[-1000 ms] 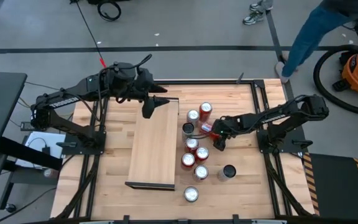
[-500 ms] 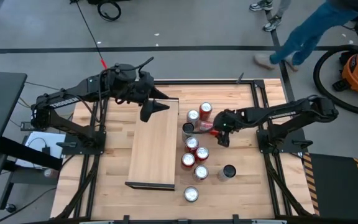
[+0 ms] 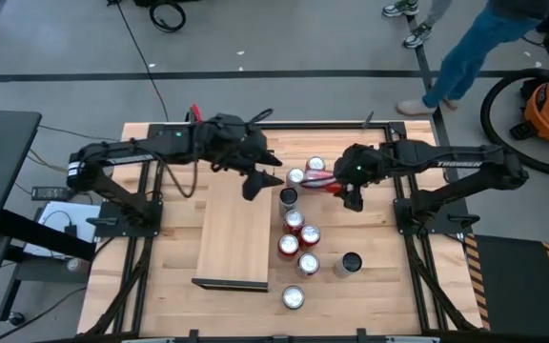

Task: Place canned beverage on shelf
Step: Put the bottom orange soda can on the shelf

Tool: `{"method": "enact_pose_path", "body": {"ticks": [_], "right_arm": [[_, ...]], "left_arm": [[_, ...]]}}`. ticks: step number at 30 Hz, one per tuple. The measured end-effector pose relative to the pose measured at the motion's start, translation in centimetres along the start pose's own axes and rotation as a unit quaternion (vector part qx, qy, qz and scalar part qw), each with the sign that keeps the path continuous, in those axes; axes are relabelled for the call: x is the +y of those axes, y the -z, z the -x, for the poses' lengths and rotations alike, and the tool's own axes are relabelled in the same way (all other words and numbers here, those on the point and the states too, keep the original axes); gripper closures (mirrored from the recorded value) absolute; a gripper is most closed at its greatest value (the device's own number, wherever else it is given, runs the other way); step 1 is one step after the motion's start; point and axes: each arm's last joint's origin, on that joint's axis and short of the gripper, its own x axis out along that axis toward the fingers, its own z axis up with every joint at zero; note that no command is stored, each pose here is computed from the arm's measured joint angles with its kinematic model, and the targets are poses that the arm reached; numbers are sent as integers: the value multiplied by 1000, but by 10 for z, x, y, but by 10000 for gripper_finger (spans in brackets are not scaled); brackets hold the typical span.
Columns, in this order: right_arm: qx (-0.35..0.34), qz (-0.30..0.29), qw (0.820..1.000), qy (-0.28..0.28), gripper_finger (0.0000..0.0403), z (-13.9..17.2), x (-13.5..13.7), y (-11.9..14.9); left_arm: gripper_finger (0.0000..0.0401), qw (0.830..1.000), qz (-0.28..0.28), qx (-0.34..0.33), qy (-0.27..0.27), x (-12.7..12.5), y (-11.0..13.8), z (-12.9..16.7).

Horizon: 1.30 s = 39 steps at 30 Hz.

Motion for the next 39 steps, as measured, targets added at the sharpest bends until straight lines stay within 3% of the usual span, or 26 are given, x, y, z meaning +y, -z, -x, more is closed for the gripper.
{"method": "enact_pose_path", "body": {"ticks": [6, 19, 31, 39], "right_arm": [[-3, 1, 999, -35, 86, -1, 4, -14], [-10, 6, 998, -58, 85, -12, 14, -33], [-14, 1, 998, -68, 84, -11, 19, -34], [-27, 4, 997, -66, 84, -10, 25, -36]], "left_arm": [[36, 1000, -4, 10, 1, 6, 6, -28], [32, 1000, -19, 16, 4, 9, -2, -65], [32, 988, -62, 139, -10, 14, -23, -101], [32, 984, -58, 169, 13, 16, -20, -115]]}}
